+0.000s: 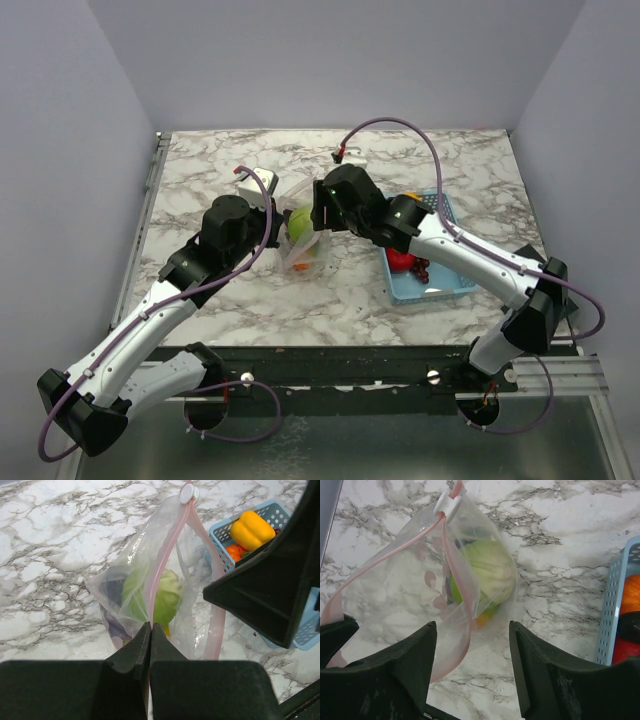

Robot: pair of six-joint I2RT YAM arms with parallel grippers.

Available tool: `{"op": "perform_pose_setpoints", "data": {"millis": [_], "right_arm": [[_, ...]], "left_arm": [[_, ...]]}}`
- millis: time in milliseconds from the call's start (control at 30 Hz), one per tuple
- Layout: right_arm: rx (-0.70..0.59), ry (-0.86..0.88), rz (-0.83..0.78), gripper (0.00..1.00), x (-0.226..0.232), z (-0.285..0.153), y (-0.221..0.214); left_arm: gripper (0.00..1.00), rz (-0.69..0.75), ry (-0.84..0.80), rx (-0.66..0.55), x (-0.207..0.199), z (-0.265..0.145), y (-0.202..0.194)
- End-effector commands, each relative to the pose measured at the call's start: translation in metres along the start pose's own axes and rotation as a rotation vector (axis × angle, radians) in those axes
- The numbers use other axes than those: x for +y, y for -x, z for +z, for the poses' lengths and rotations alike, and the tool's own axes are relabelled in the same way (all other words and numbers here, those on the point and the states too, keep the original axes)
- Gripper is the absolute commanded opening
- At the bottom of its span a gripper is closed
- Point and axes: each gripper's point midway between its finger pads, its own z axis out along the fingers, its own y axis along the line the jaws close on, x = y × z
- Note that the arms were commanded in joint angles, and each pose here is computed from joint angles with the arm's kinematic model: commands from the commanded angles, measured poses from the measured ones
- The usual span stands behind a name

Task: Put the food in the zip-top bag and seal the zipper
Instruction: Adjust the zipper food storage bag at the center of the board.

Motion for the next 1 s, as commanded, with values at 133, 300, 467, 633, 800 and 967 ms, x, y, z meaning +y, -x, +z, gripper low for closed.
{"op": "perform_pose_setpoints", "data": {"millis": [133, 300, 467, 633, 800, 967], "right_arm": [[0.012, -0.027, 0.044, 0.55, 0.01, 0.024, -0.001], [-0.006, -0.066, 0.051, 0.18, 0.005, 0.027, 0.005], [-0.032, -0.067, 0.041, 0.01, 0.005, 0.018, 0.018], [-0.076, -0.058, 0.02, 0.01, 0.005, 0.003, 0.037], [-0.089, -0.067, 0.015, 0.01, 0.0, -0.003, 0.045], [-0.07, -0.093, 0.038, 0.01, -0.017, 0.001, 0.032]], "left_arm": [[0.0, -0.001, -0.018, -0.021, -0.002, -0.002, 0.003], [0.0, -0.003, -0.025, -0.026, -0.003, -0.005, 0.003], [0.0, -0.009, -0.047, -0.046, -0.007, -0.012, 0.009], [0.0, -0.018, 0.047, -0.077, 0.008, -0.028, 0.032], [0.0, -0.012, 0.169, -0.068, 0.026, -0.046, 0.061], [0.0, -0.023, 0.225, -0.084, 0.033, -0.055, 0.08]]}}
